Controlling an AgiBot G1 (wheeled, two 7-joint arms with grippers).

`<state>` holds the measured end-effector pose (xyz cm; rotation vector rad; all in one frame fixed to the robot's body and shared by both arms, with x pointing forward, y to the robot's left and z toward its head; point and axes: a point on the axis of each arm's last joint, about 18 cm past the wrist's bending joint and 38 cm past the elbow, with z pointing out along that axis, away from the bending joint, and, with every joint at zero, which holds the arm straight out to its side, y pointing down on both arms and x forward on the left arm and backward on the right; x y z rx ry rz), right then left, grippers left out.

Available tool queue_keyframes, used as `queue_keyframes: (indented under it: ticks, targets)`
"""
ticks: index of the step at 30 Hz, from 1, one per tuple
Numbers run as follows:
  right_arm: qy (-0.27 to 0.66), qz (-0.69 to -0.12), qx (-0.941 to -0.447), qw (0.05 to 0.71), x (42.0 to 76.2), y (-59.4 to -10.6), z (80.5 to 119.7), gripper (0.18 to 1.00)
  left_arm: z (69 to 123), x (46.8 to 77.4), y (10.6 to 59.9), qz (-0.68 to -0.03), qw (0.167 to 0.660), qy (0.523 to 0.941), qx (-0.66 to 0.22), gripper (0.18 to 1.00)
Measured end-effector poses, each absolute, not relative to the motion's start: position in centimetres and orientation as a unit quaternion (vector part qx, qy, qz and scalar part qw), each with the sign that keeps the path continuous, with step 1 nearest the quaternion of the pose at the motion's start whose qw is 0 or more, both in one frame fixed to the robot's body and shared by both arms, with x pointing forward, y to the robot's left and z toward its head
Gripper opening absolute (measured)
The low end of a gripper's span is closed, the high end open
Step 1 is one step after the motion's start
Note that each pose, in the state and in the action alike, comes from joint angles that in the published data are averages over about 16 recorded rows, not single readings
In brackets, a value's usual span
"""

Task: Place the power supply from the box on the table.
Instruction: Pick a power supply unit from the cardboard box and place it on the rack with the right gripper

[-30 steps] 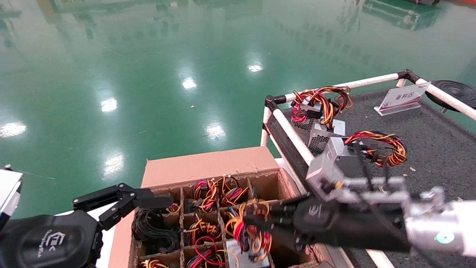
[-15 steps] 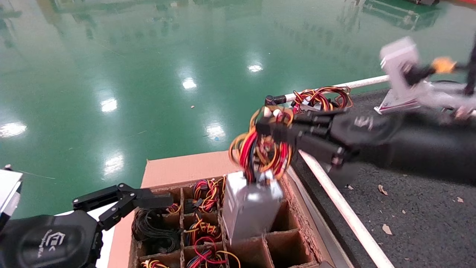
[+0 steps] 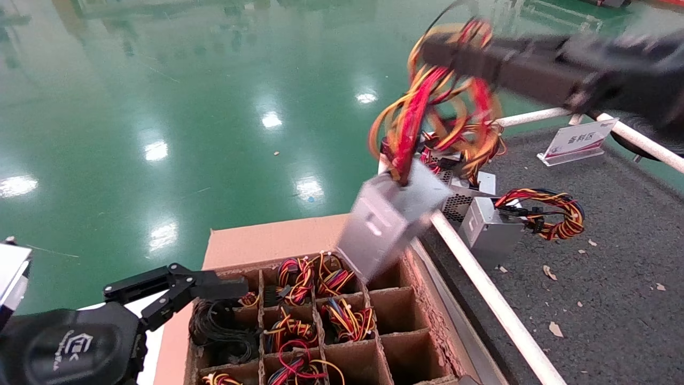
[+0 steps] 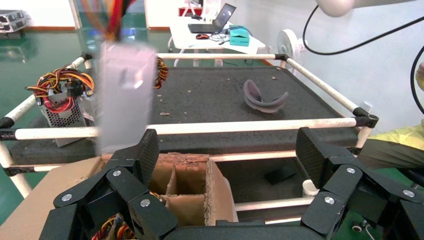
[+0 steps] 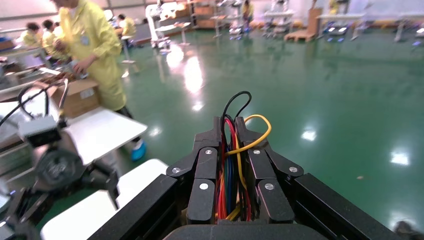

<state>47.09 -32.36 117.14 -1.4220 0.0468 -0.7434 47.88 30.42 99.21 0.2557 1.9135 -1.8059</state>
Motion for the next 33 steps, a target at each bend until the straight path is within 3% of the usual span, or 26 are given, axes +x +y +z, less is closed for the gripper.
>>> queue_keyframes:
  ticks: [15, 33]
  targets:
    - [0.037, -0.395, -0.593, 0.701, 44.5, -39.6, 119.9, 0.228, 99.2, 47.9, 30.4, -0.662, 0.246, 0.702, 0.094, 1.000]
    - [0.095, -0.405, -0.582, 0.699, 43.2, -47.9, 115.8, 0.225, 99.2, 47.9, 30.4, -0.662, 0.246, 0.702, 0.094, 1.000]
